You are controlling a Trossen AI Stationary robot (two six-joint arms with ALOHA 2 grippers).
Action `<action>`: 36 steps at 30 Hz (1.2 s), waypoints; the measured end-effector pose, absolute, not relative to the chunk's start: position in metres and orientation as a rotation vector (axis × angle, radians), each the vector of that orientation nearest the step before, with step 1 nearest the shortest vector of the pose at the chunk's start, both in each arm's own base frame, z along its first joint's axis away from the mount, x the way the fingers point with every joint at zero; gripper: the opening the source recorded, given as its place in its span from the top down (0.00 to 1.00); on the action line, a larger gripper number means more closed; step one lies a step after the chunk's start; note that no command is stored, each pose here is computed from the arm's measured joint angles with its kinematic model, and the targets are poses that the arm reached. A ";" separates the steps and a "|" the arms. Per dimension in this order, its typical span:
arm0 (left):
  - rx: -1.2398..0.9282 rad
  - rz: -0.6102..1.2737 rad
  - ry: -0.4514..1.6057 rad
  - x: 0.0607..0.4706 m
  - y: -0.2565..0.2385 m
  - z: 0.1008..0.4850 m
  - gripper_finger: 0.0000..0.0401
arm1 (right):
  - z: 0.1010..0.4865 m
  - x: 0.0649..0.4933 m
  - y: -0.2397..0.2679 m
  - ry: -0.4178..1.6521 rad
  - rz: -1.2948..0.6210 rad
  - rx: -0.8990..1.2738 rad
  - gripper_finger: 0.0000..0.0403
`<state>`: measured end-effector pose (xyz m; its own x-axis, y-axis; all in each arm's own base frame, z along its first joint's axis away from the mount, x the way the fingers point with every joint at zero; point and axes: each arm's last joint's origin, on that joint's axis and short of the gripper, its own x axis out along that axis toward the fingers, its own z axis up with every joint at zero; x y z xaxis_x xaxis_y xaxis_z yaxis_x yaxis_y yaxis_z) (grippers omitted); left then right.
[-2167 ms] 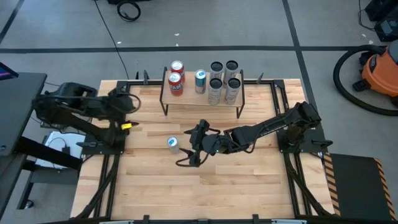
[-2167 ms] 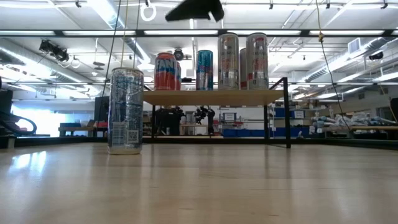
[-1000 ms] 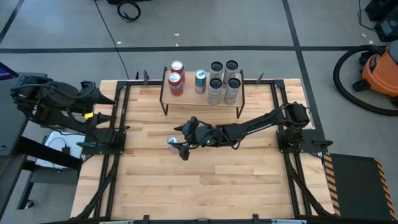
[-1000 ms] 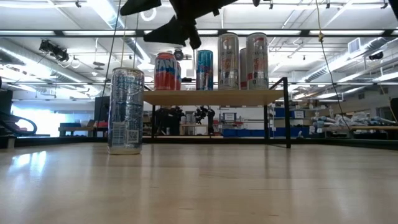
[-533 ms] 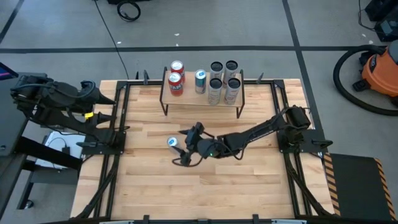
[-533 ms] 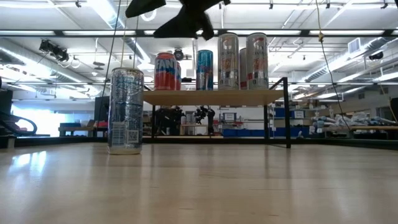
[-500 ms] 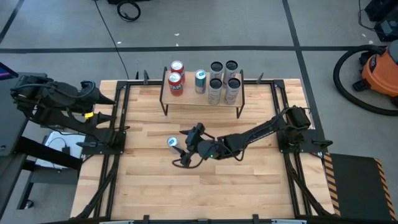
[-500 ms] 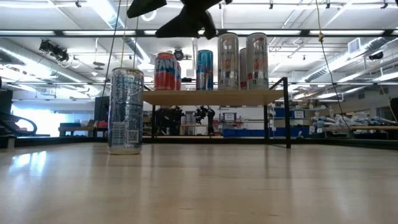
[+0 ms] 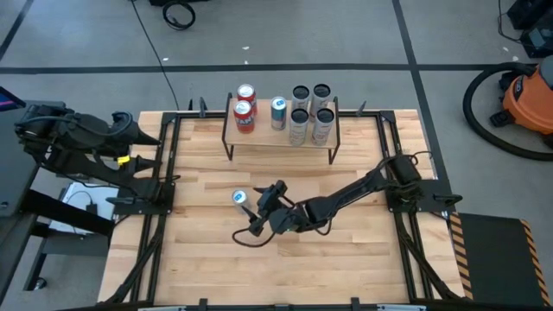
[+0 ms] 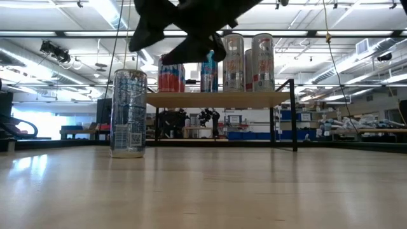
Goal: Place canned beverage on shelf
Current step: Put the blue soda can on the shelf aligned with the other blue soda can
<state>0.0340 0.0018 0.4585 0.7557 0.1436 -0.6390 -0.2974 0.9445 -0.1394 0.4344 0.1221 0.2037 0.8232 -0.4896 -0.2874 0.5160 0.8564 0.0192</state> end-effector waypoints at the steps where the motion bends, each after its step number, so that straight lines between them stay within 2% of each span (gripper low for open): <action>1: -0.240 0.243 0.673 0.034 0.002 0.458 0.21 | 0.201 0.435 0.124 0.270 -0.553 0.093 0.15; 15: -0.246 0.246 0.673 0.034 0.002 0.458 0.21 | 0.168 0.447 0.134 0.211 -0.599 0.112 0.15; 36: -0.239 0.246 0.671 0.034 0.002 0.459 0.21 | 0.166 0.455 0.111 0.240 -0.569 0.146 0.15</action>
